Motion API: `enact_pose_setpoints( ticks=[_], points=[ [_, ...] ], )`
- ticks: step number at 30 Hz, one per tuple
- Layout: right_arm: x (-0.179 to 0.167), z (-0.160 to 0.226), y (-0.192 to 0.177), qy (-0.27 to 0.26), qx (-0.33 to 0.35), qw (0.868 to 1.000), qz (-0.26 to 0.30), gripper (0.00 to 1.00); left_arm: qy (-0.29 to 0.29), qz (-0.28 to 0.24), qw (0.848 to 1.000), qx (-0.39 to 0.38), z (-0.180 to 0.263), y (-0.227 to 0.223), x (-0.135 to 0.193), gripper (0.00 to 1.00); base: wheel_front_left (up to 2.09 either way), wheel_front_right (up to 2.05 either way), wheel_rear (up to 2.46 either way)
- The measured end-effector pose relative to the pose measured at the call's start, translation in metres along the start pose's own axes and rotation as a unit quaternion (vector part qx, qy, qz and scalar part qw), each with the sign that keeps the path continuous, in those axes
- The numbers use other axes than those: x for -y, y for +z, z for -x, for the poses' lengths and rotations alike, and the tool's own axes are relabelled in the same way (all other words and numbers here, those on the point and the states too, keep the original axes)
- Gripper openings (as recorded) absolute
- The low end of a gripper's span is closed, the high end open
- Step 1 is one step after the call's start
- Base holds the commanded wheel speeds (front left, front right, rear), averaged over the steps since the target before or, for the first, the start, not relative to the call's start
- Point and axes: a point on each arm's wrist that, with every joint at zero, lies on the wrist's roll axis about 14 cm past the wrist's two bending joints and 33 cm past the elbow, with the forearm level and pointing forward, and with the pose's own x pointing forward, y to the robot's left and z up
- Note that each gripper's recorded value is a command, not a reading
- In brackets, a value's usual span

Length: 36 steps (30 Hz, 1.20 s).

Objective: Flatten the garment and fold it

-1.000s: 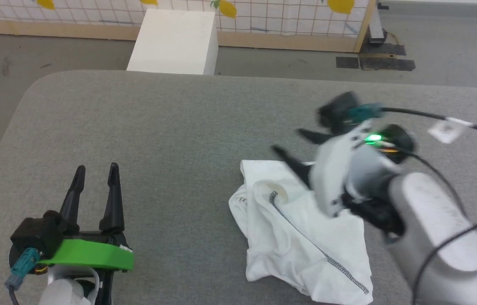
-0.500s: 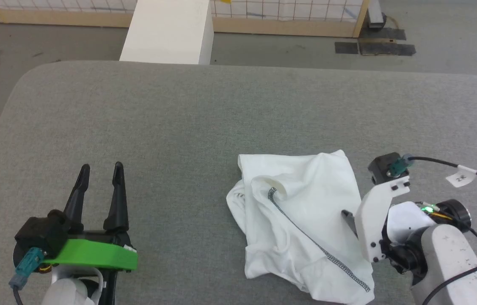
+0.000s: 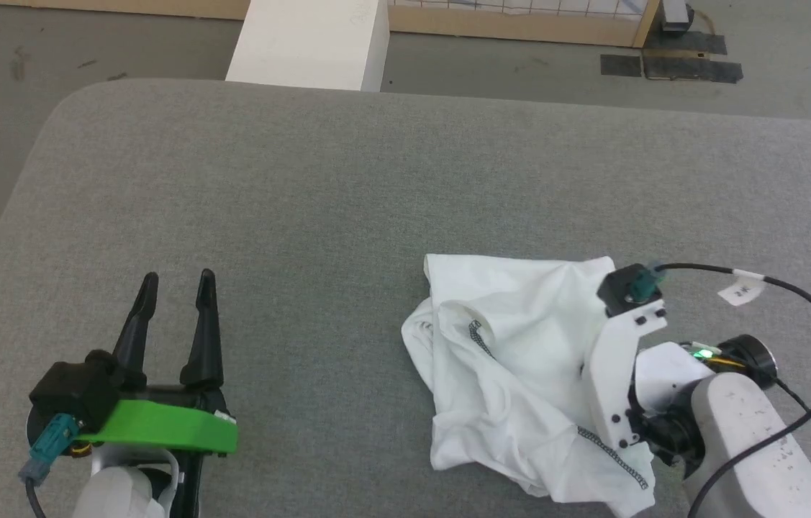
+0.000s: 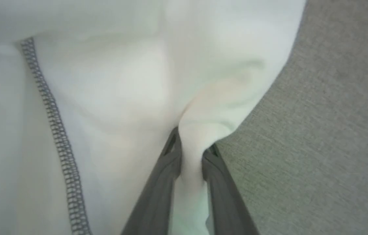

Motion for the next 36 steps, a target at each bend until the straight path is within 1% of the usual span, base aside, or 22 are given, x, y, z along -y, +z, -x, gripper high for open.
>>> enact_pose_setpoints(
  ticks=[1, 2, 4, 8, 11, 12, 14, 17, 20, 24, 28, 32, 36],
  points=[
    [-0.001, 0.002, 0.002, 0.001, 0.003, 1.0, 0.011, 0.0, -0.001, 0.001, 1.0, 0.001, -0.001, 0.0, 0.001, 1.0, 0.0, 0.0, 0.0],
    [0.0, 0.009, 0.007, -0.001, 0.012, 0.999, 0.043, 0.0, -0.004, 0.003, 1.0, 0.006, -0.004, 0.003, 0.002, 1.0, 0.0, 0.0, 0.0],
    [0.002, 0.017, 0.011, -0.005, 0.014, 0.997, 0.072, 0.0, -0.01, 0.004, 1.0, 0.009, -0.008, 0.004, 0.006, 1.0, 0.0, 0.0, 0.0],
    [0.01, 0.042, 0.03, -0.017, 0.035, 0.992, 0.117, 0.0, -0.033, 0.008, 0.999, 0.012, -0.017, 0.003, 0.019, 1.0, 0.0, 0.0, 0.0],
    [0.021, 0.062, 0.045, -0.03, 0.052, 0.99, 0.129, 0.0, -0.054, 0.015, 0.998, 0.016, -0.027, 0.001, 0.034, 1.0, 0.0, 0.0, 0.0],
    [0.032, 0.074, 0.05, -0.041, 0.061, 0.989, 0.125, 0.0, -0.075, 0.022, 0.997, 0.015, -0.035, -0.002, 0.049, 1.0, 0.0, 0.0, 0.0],
    [0.047, 0.085, 0.05, -0.06, 0.063, 0.989, 0.122, 0.0, -0.096, 0.03, 0.995, 0.013, -0.044, -0.007, 0.064, 1.0, 0.0, 0.0, 0.0],
    [0.081, 0.101, 0.044, -0.101, 0.061, 0.988, 0.101, 0.0, -0.132, 0.04, 0.99, 0.011, -0.059, -0.015, 0.09, 1.0, 0.0, 0.0, 0.0],
    [0.117, 0.116, 0.035, -0.144, 0.058, 0.985, 0.078, 0.0, -0.161, 0.044, 0.986, 0.011, -0.074, -0.022, 0.109, 1.0, 0.0, 0.0, 0.0],
    [0.166, 0.126, 0.016, -0.198, 0.036, 0.978, 0.049, 0.0, -0.188, 0.042, 0.981, 0.005, -0.09, -0.037, 0.122, 1.0, 0.0, 0.0, 0.0],
    [0.216, 0.136, -0.006, -0.257, 0.009, 0.966, 0.016, 0.0, -0.212, 0.033, 0.977, -0.007, -0.107, -0.055, 0.131, 1.0, 0.0, 0.0, 0.0],
    [0.267, 0.145, -0.03, -0.313, -0.019, 0.95, -0.019, 0.0, -0.226, 0.028, 0.973, -0.024, -0.12, -0.078, 0.133, 1.0, 0.0, 0.0, 0.0],
    [0.311, 0.149, -0.051, -0.365, -0.046, 0.929, -0.044, 0.0, -0.225, 0.026, 0.973, -0.049, -0.127, -0.105, 0.126, 1.0, 0.0, 0.0, 0.0]
  ],
)
